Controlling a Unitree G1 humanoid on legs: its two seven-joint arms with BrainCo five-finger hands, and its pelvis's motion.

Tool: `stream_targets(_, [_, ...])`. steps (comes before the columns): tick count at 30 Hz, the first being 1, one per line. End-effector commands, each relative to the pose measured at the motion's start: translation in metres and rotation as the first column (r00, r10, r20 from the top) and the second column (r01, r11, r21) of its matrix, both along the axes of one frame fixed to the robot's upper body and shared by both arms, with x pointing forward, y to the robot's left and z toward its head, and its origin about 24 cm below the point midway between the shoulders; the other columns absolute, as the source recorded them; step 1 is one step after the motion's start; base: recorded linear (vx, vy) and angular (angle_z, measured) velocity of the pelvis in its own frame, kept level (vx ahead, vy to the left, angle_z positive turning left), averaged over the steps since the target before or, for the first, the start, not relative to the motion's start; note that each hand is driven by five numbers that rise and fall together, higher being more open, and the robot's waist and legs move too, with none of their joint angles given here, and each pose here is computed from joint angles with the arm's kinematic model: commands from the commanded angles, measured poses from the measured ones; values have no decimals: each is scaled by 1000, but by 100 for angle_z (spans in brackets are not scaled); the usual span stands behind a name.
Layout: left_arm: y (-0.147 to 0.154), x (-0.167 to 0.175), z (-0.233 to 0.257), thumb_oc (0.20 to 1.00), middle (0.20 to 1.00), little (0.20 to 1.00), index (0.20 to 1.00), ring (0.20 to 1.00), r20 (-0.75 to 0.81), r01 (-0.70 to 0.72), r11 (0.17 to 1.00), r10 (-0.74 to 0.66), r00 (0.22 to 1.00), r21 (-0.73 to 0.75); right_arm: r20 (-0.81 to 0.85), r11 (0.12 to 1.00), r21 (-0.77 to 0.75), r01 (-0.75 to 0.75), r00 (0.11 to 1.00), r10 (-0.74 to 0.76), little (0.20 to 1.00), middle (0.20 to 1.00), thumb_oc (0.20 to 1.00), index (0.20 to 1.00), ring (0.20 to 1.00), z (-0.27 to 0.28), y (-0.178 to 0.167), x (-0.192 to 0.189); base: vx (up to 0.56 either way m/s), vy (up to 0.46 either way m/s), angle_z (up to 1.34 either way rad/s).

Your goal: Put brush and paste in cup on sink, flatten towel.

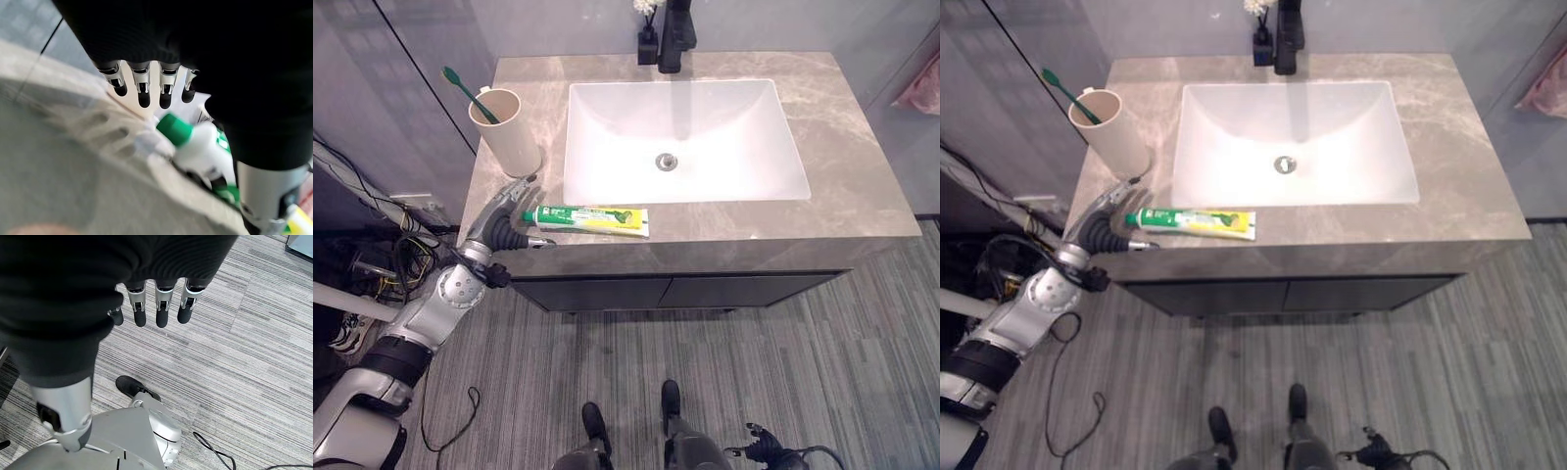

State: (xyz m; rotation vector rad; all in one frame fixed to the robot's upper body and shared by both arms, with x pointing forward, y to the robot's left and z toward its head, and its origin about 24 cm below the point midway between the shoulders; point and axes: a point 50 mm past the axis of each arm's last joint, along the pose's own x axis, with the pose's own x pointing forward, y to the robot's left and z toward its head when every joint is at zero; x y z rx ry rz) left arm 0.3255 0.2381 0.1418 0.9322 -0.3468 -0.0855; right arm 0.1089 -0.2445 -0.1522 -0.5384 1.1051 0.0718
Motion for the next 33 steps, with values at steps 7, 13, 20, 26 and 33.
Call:
stream_targets(7, [-6,16,39,1000,1000,1000,1000,1000,109,27,998,-21,994,-50,24,999,-33,-15,1000,16,1000,1000,1000,1000,1000,7,-12,13,-1,-2,0])
stream_targets(13, [-13,20,40,1000,1000,1000,1000,1000,88,58,997,-53,995,-57,24,999,-34,-6,1000,7,1000,1000,1000,1000,1000,7,-14,12,0,0,0])
stream_targets(20, [-17,23,41,200,200,200,200,200,56,77,997,-77,995,13,21,999,-37,4,1000,-4,1000,1000,1000,1000,1000,7,-16,10,3,-5,-2])
stream_targets(26, [-25,22,46,200,200,200,200,200,13,142,915,-159,987,378,24,999,-39,6,1000,-5,1000,1000,1000,1000,1000,8,-17,10,1,-3,-1])
stream_targets(33, [-32,19,33,200,200,200,200,200,-42,190,766,-208,977,614,29,998,-46,34,999,-32,1000,1000,1000,1000,1000,8,-20,8,-3,-3,-1])
